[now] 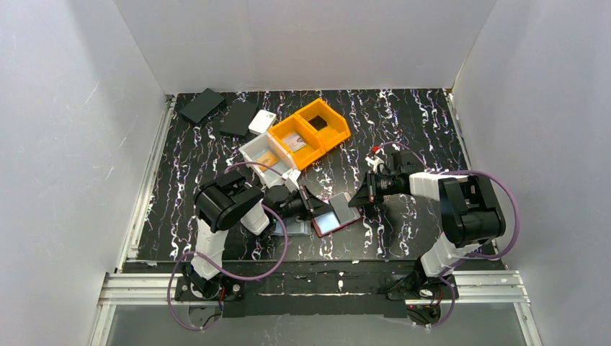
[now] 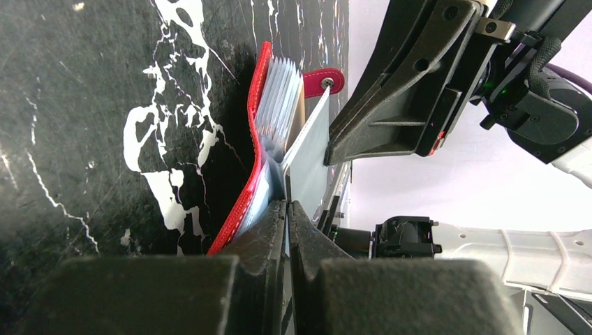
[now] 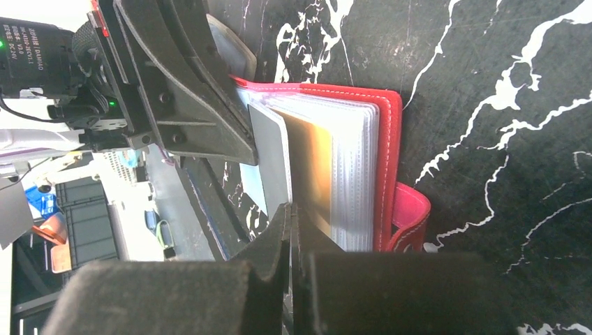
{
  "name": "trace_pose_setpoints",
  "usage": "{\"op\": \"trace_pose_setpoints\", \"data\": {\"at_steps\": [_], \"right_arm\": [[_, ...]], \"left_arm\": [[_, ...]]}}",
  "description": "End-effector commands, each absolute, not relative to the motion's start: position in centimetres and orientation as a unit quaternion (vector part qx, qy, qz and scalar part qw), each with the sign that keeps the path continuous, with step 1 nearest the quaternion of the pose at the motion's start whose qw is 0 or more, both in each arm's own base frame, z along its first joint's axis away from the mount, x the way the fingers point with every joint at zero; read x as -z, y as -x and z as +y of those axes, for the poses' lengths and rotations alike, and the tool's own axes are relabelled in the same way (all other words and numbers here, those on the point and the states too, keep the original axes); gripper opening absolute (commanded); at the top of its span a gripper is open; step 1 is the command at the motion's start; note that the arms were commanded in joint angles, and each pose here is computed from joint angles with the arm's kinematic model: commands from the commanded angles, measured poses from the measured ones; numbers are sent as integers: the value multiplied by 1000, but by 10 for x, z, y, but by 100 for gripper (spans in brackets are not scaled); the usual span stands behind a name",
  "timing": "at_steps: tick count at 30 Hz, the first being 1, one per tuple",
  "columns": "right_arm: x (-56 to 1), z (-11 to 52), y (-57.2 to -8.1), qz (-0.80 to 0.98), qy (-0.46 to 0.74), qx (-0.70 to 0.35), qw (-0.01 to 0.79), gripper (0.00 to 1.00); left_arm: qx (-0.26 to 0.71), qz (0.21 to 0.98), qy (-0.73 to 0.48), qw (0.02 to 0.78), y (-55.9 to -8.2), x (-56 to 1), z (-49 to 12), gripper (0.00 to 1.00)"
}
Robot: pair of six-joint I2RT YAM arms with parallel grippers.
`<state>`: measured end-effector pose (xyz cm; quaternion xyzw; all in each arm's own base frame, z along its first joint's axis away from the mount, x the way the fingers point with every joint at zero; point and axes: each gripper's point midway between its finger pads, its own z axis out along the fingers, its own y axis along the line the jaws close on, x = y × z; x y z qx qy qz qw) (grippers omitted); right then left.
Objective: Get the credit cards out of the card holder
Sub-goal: Remove the credit card from the card holder.
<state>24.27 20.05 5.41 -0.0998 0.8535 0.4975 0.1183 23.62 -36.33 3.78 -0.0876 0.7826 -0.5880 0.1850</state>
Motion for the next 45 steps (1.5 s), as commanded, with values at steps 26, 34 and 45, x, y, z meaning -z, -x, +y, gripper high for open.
{"op": "trace_pose_setpoints", "data": {"at_steps": [26,34,45], "right_arm": [[-50,196,-245,848,95,-507,120,2],[-65,206,-241,828,112,-533,132,19],[-73,205,-247,829,113,-526,153,22]], "left_arm": [[577,795,88,168,-226,-43,-351,34],[563,807,90,155,-227,-36,-361,42],[546,817,112,146,-230,-17,-362,37]]}}
